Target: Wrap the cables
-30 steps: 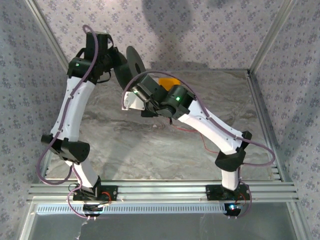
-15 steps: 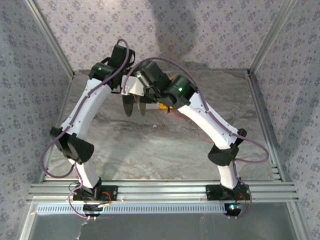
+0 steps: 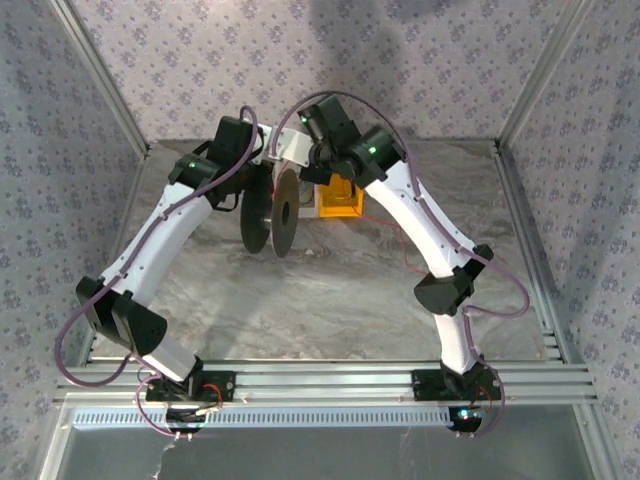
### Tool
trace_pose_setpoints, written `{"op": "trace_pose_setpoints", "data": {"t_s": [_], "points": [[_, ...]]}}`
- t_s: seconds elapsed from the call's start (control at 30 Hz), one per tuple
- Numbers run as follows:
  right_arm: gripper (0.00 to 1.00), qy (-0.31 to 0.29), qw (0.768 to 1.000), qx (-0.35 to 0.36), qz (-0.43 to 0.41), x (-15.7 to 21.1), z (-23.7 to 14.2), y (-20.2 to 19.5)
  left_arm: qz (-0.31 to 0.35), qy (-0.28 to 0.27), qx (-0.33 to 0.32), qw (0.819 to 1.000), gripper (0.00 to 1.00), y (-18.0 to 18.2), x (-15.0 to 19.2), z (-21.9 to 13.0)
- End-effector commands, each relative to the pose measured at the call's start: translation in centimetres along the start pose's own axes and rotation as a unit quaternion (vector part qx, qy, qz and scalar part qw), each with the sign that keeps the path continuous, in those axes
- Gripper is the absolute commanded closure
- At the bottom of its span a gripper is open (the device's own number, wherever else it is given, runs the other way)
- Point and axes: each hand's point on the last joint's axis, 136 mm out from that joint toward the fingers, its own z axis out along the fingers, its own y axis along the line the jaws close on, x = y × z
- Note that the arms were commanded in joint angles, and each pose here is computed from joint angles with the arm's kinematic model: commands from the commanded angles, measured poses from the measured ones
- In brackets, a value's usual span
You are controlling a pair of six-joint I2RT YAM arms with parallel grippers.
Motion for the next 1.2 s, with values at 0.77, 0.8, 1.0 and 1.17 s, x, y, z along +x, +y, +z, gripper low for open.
{"op": "trace_pose_setpoints", "data": {"t_s": [0.77,0.8,1.0,1.17], "points": [[0.82,-0.046,0.97,-0.032,0.236,10.9,9.6,-9.5,0.049,-0.113,0.22,0.968,1.0,-1.4,-5.2,-9.5],[0.83,-0.051,0.967,-0.045,0.247,11.1,9.5,-9.3,0.04,-0.122,0.217,0.968,1.0,-0.9,-5.5,-10.0],[0.88,-0.049,0.958,-0.076,0.272,13.2,9.4,-6.6,-0.007,-0.189,0.216,0.958,1.0,1.1,-7.3,-13.1],[1.0,-0.044,0.951,-0.086,0.294,14.9,8.4,-4.2,-0.073,-0.247,0.282,0.924,1.0,2.1,-8.9,-16.1]]}}
